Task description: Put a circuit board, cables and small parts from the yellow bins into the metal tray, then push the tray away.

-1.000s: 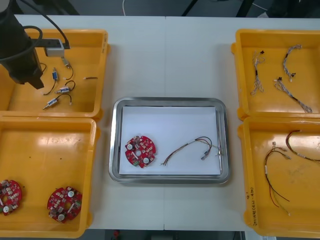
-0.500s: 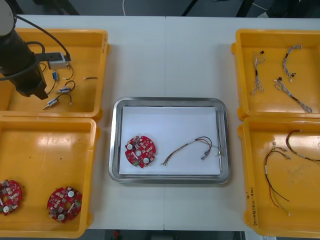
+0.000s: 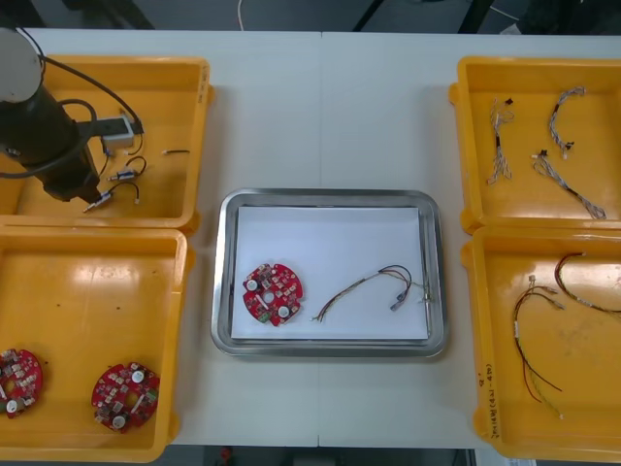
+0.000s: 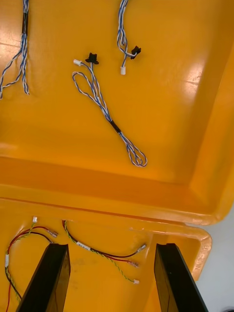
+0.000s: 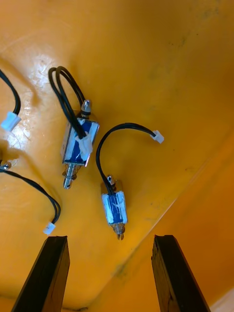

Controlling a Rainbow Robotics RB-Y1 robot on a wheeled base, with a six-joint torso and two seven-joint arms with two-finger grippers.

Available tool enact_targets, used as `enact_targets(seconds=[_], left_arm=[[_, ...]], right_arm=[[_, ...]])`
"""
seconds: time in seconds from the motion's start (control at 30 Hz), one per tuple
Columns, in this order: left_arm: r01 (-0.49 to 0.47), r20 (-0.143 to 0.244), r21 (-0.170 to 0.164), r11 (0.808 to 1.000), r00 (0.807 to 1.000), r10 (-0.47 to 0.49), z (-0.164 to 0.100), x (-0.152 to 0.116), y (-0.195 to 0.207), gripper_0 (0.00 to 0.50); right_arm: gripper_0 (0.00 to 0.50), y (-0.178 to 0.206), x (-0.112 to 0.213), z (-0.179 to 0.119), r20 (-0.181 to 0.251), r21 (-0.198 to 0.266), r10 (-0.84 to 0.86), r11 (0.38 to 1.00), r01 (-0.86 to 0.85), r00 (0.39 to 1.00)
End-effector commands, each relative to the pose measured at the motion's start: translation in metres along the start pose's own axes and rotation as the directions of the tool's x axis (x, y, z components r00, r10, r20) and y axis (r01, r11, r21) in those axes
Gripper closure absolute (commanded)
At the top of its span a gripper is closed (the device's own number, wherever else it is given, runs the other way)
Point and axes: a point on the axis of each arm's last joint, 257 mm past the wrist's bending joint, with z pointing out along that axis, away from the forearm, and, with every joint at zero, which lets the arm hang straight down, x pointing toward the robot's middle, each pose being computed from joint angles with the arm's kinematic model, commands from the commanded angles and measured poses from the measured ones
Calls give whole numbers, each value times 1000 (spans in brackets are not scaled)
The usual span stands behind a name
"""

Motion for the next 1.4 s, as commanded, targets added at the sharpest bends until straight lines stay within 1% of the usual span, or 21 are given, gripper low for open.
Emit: enact_targets(seconds=[0.03, 0.13, 0.2, 0.3, 0.43, 0.6, 0.7, 0.83, 0.97, 1.23, 1.3, 1.4], left_arm=[[152, -13, -21, 988, 988, -152, 9, -2, -4, 0], [151, -13, -26, 988, 988, -152, 13, -4, -4, 0], [147, -16, -29, 989, 989, -148, 17, -6, -7, 0], [144, -16, -32, 989, 989, -144, 21, -7, -8, 0], [150, -13, -35, 988, 989, -151, 23, -7, -6, 0], [147, -9, -48, 988, 989, -148, 29, -8, -3, 0], [147, -9, -47, 988, 989, -148, 32, -8, -4, 0], [157, -3, -46, 987, 988, -157, 36, -8, -1, 0], [160, -1, -47, 986, 987, -160, 39, -8, 1, 0], [151, -8, -46, 988, 988, -151, 40, -6, -1, 0], [151, -11, -45, 988, 988, -151, 41, -5, -1, 0], [142, -12, -50, 989, 990, -143, 44, -6, -1, 0]], right_arm=[[0, -20, -3, -7, 0, 64, -41, 997, 41, 999], [0, -23, -6, -1, 3, 68, -49, 996, 49, 999], [0, -23, -9, 5, 16, 37, -34, 999, 33, 999], [0, -22, -13, 10, 17, 4, -15, 1000, 15, 1000], [0, -21, -18, 14, 14, -1, -28, 1000, 28, 1000], [0, -21, -28, 22, 8, 26, -69, 997, 69, 998], [0, -22, -32, 26, -1, 22, -83, 996, 83, 997], [0, -28, -42, 27, 11, 13, -149, 989, 149, 989], [0, -33, -45, 33, 8, 11, -200, 980, 200, 980], [0, -34, -56, 46, 1, 40, -278, 960, 278, 960], [0, -33, -55, 50, -10, 46, -295, 954, 295, 956], [0, -33, -55, 53, -15, 54, -310, 949, 310, 951]])
